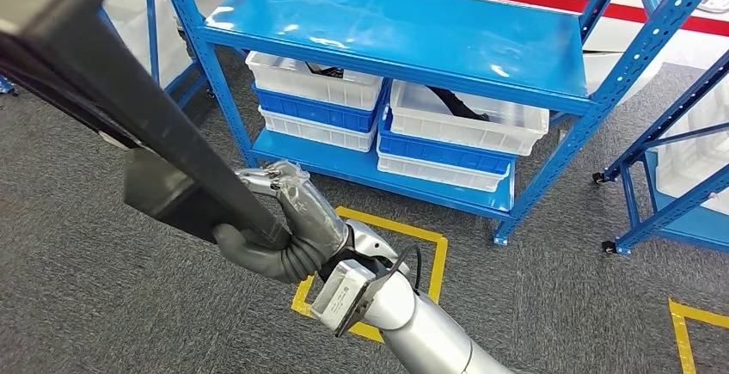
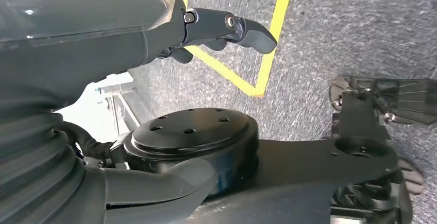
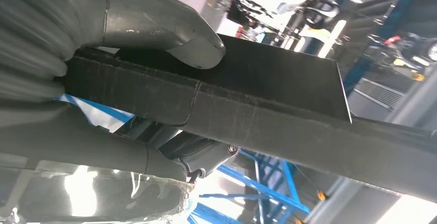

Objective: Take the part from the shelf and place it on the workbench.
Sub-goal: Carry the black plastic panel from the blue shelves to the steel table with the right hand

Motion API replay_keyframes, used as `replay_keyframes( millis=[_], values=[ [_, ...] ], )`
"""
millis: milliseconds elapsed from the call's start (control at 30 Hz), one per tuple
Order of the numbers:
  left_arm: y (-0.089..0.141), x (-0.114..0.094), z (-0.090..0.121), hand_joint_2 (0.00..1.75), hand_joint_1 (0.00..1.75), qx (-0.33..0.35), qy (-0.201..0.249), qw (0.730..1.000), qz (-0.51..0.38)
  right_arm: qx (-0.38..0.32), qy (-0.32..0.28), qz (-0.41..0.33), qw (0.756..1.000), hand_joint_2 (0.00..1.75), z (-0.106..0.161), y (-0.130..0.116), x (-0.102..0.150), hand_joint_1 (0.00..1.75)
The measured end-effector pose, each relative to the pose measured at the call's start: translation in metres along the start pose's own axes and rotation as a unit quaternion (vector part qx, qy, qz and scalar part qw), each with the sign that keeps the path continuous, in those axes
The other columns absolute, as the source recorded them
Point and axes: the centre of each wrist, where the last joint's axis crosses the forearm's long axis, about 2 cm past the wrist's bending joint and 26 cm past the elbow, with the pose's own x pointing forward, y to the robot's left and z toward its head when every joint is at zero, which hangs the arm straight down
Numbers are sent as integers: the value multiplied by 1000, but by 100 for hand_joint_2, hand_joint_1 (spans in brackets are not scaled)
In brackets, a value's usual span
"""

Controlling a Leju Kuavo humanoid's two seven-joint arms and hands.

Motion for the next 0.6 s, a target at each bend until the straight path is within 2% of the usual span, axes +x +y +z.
replay_keyframes(
  millis=[233, 600],
  values=[
    [-3, 9, 4, 175, 0, -1, -16, 999, -30, -4, 9, 11, 1000, 175, 8, -4, -1, 175],
    [-4, 11, 5, 175, 0, 1, -22, 998, -52, -10, 7, 25, 1000, 175, 7, -5, 5, 175]
  ],
)
